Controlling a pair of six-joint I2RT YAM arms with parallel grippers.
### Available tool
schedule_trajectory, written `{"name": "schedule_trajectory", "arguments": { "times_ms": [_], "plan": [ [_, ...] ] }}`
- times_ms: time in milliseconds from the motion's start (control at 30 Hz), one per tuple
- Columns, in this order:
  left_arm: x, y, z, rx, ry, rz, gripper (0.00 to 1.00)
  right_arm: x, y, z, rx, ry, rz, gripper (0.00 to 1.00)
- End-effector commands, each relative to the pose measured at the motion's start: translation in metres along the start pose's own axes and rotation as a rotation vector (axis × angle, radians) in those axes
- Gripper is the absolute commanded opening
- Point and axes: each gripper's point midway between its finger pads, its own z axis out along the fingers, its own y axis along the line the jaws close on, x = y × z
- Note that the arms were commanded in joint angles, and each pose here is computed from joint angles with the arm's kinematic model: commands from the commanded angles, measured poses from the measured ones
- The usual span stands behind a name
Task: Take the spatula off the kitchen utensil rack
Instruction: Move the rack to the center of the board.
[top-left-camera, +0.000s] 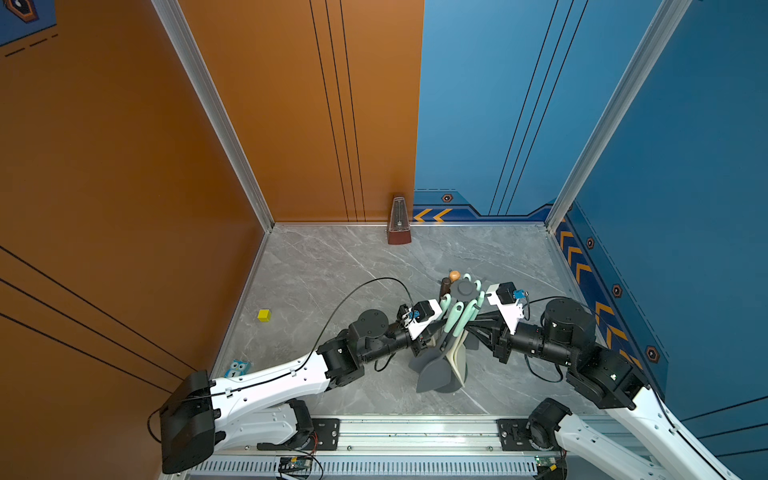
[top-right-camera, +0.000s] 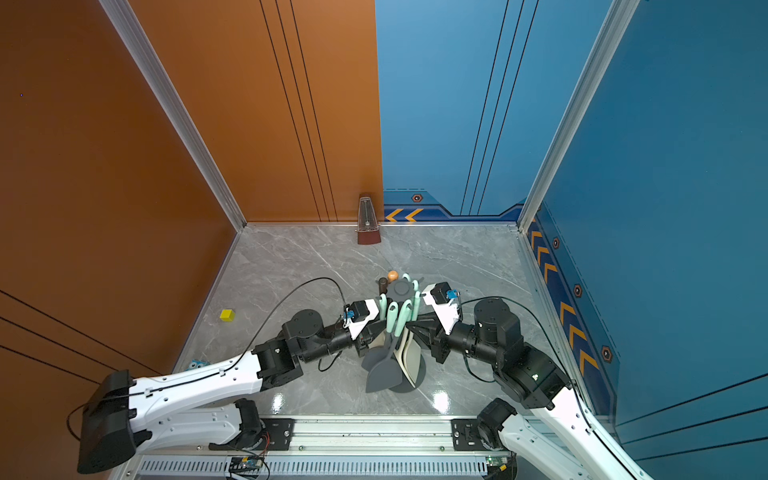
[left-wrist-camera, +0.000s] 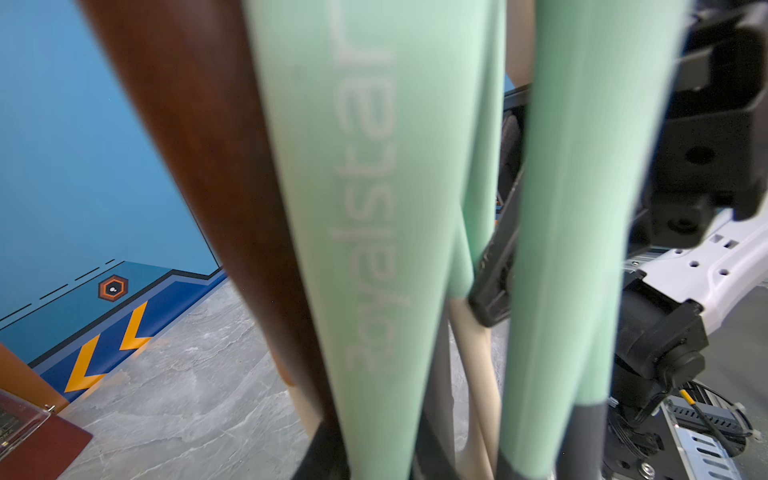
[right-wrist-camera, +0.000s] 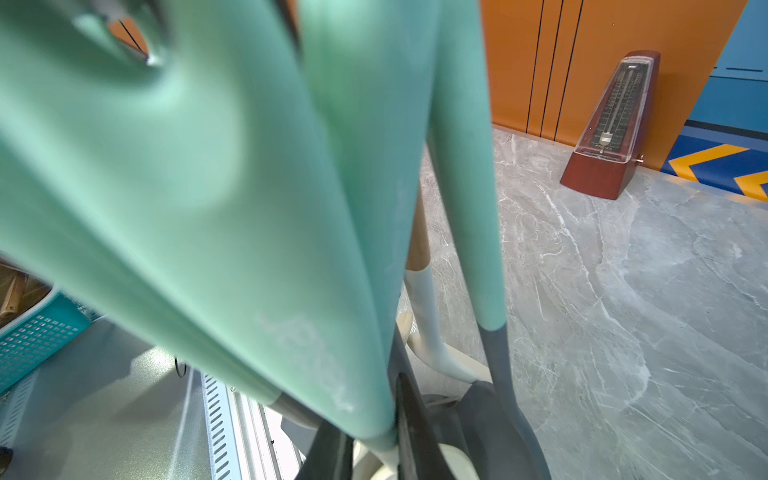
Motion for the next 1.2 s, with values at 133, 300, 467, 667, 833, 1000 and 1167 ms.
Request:
{"name": "schedule_trajectory", "arguments": {
  "times_ms": [133, 300, 467, 667, 833, 1000, 1167],
  "plan": [
    [-0.029, 0.0, -0.006, -0.014, -0.069, 0.036, 0.19, -0.017, -0.014, 0.008, 0.091, -0.066, -0.083, 0.0],
    [-0.037, 0.004, -0.011, -0.035, -0.089, 0.065, 0.19, -0.028, -0.012, 0.022, 0.096, -0.048, -0.157, 0.0],
    [-0.044, 0.01, -0.017, -0.063, -0.107, 0.086, 0.19, -0.039, -0.011, 0.037, 0.103, -0.033, -0.222, 0.0],
    [-0.053, 0.027, -0.03, -0.114, -0.134, 0.102, 0.19, -0.052, -0.01, 0.051, 0.098, -0.055, -0.257, 0.0],
    [-0.057, 0.037, -0.033, -0.125, -0.145, 0.091, 0.19, -0.062, -0.007, 0.06, 0.088, -0.087, -0.267, 0.0],
    [-0.066, 0.042, -0.034, -0.133, -0.162, 0.094, 0.2, -0.075, -0.002, 0.069, 0.072, -0.119, -0.28, 0.0],
    [-0.076, 0.052, -0.04, -0.166, -0.184, 0.098, 0.2, -0.082, 0.002, 0.083, 0.055, -0.116, -0.29, 0.0]
  ]
}}
